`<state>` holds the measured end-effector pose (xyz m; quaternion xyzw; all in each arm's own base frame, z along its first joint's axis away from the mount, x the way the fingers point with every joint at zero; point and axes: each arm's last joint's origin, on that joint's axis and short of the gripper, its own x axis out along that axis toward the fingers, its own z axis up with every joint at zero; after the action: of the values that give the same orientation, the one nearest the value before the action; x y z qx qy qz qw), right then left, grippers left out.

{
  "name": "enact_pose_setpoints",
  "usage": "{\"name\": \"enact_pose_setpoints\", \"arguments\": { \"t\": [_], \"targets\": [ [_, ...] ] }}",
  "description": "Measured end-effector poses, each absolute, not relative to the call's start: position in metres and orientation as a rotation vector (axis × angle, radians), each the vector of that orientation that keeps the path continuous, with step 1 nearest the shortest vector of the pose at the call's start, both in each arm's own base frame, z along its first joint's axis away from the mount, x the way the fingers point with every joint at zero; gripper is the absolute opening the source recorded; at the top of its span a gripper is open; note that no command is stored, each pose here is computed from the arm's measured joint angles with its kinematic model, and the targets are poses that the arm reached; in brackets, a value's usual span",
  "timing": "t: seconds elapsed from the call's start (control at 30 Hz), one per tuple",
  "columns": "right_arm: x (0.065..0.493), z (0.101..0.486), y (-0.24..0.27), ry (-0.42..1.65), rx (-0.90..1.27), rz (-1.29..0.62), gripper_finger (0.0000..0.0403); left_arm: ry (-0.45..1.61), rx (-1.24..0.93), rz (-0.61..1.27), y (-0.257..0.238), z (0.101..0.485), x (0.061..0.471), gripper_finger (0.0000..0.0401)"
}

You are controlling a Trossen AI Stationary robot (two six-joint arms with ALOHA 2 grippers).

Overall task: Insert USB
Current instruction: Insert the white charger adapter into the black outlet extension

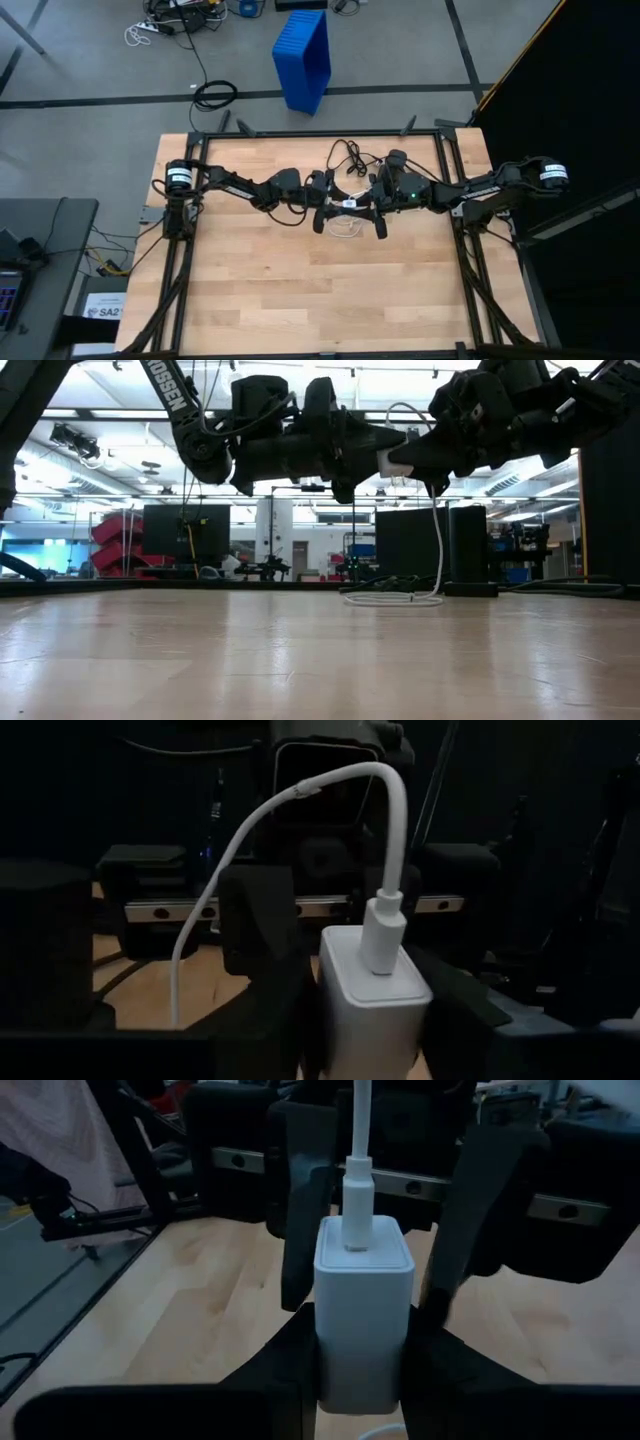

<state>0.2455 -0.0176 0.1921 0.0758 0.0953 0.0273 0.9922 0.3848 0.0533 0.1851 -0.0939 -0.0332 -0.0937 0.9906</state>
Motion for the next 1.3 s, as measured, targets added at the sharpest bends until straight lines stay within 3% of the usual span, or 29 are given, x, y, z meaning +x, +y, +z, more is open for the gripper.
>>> {"name": "enact_pose_setpoints", "arguments": {
  "t": [0.07, 0.3, 0.5, 0.67, 1.0, 1.13, 1.3],
  "targets": [
    [0.245, 0.191, -0.018, 0.195, 0.157, 0.032, 0.0078, -0.067, -0.173, -0.171, 0.054, 0.185, 0.385, 0.0074],
    [0.245, 0.188, -0.016, 0.233, 0.156, 0.106, 0.0145, -0.045, -0.167, -0.203, 0.053, 0.183, 0.385, 0.0074],
    [0.240, 0.191, -0.017, 0.262, 0.182, 0.153, 0.0167, -0.038, -0.169, -0.201, 0.064, 0.184, 0.375, 0.0074],
    [0.233, 0.190, -0.014, 0.320, 0.203, 0.219, 0.0169, -0.032, -0.154, 0.026, 0.078, 0.186, 0.341, 0.0074],
    [0.226, 0.203, -0.020, 0.270, 0.168, 0.069, 0.0149, -0.166, -0.215, 0.460, 0.067, 0.188, 0.225, 0.0074],
    [0.230, 0.201, -0.021, 0.255, 0.149, 0.026, 0.0144, -0.173, -0.309, 0.469, 0.061, 0.177, 0.209, 0.0074],
    [0.239, 0.201, -0.022, 0.174, 0.152, 0.039, 0.0141, -0.203, -0.367, 0.287, 0.055, 0.184, 0.220, 0.0074]
  ]
}}
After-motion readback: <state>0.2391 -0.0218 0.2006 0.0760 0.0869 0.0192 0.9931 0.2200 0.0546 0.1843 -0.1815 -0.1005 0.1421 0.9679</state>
